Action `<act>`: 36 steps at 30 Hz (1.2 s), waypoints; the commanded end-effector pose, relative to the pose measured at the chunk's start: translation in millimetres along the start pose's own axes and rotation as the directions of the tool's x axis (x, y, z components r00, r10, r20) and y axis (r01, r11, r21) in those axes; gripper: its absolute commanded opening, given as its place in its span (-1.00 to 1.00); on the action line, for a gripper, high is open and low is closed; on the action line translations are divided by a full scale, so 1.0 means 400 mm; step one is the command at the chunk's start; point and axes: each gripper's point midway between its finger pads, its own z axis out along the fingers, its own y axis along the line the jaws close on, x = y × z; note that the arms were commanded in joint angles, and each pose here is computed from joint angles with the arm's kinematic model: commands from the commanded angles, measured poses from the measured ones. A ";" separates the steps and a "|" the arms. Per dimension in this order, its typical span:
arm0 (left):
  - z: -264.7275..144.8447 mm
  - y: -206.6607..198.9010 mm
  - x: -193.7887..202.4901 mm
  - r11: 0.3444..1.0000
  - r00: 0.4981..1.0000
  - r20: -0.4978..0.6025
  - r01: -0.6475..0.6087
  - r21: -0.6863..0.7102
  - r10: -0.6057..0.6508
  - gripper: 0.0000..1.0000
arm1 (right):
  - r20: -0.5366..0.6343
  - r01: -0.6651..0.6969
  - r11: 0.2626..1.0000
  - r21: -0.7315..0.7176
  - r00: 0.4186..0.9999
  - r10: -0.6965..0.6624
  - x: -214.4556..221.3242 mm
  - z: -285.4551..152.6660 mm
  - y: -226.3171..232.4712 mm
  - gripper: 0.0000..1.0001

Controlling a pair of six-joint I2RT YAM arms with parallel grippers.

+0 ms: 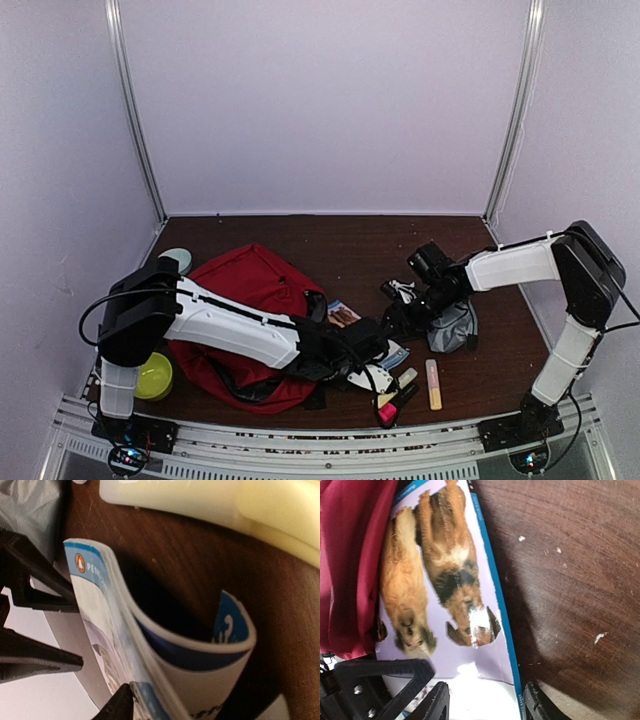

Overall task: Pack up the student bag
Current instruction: Pick up the book at the center of the board.

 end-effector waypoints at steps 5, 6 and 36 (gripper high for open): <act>0.047 -0.019 0.035 1.000 0.999 -0.038 0.030 -0.003 -0.030 -0.75 | 0.035 0.061 0.991 -0.117 0.998 -0.057 -0.002 -0.061 0.107 0.02; 0.046 -0.008 0.036 0.999 0.998 -0.041 0.043 -0.023 -0.044 -0.99 | 0.046 0.059 0.994 -0.095 0.997 -0.054 -0.004 -0.065 0.097 0.04; -0.143 0.343 0.039 0.701 0.807 0.278 0.590 -0.400 -0.521 -1.00 | 0.553 -0.192 0.981 0.017 0.819 0.151 -0.105 -0.332 0.037 0.36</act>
